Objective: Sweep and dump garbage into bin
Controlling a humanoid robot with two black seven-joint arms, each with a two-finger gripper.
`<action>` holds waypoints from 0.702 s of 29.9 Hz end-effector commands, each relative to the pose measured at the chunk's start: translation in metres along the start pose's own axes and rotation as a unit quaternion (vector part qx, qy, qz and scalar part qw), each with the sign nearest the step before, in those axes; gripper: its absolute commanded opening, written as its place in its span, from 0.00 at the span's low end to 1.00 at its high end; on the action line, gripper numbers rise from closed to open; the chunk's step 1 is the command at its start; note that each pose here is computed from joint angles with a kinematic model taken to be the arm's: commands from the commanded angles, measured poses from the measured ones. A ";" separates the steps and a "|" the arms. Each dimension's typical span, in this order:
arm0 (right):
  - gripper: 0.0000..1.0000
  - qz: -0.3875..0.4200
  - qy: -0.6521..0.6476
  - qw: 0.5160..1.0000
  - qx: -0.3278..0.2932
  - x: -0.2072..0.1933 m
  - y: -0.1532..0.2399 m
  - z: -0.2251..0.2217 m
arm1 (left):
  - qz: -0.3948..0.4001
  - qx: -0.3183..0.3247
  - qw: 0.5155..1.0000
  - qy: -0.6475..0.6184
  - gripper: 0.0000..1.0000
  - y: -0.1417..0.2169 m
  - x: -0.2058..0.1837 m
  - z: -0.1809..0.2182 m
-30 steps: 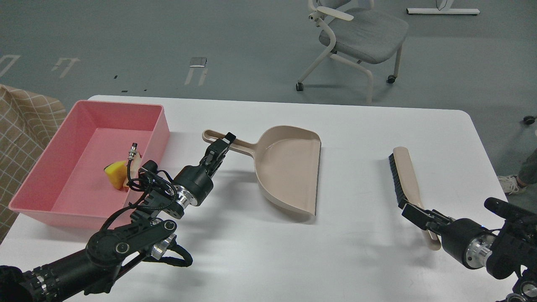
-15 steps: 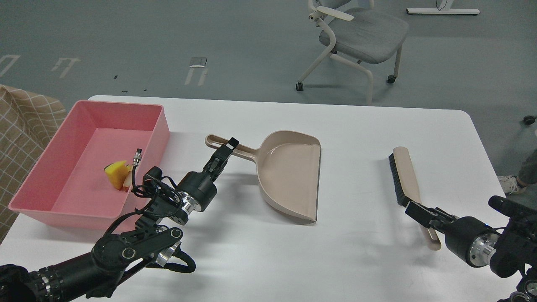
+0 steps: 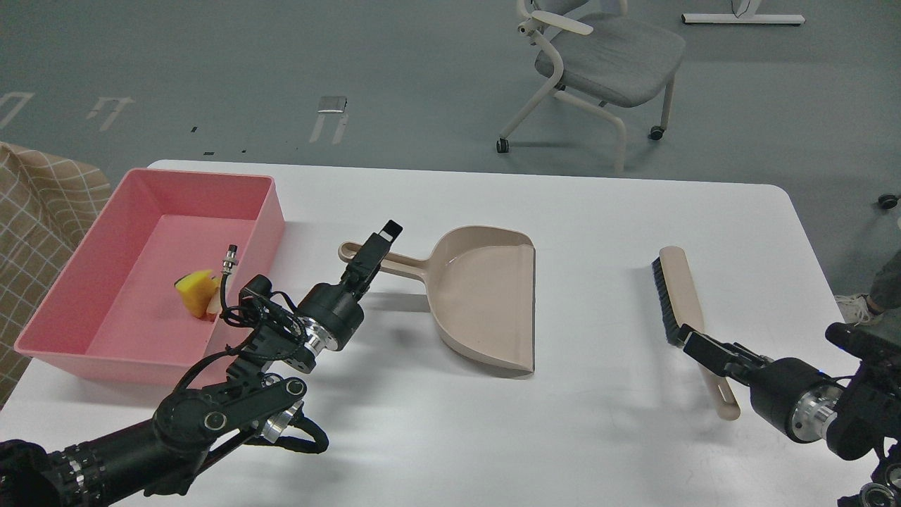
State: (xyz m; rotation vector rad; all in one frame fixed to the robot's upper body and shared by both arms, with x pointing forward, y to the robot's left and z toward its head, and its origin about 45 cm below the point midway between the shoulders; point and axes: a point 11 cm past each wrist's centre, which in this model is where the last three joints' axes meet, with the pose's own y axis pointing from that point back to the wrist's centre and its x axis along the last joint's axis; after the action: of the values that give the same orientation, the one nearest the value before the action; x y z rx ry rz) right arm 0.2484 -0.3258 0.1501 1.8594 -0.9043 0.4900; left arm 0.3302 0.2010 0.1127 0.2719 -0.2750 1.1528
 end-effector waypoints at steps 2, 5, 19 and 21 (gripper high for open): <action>0.95 0.000 -0.001 1.000 0.001 0.000 0.000 -0.001 | 0.001 0.003 1.000 -0.005 0.98 0.002 0.004 -0.002; 0.94 0.000 -0.002 1.000 0.002 0.000 0.000 -0.001 | 0.005 0.005 1.000 -0.012 0.98 0.002 0.010 -0.003; 0.93 0.006 -0.002 1.000 0.007 0.004 -0.002 -0.004 | 0.026 0.013 0.998 -0.049 0.98 0.006 0.043 -0.009; 0.93 0.006 -0.001 1.000 0.008 0.005 -0.002 -0.005 | 0.027 0.014 0.998 -0.052 0.98 0.007 0.047 -0.010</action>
State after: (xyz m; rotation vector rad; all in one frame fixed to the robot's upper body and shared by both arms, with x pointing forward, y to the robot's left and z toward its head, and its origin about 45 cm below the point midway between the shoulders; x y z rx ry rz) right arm 0.2525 -0.3226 0.1538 1.8705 -0.9170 0.5013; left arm 0.3418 0.2410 0.1195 0.3431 -0.3518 1.1942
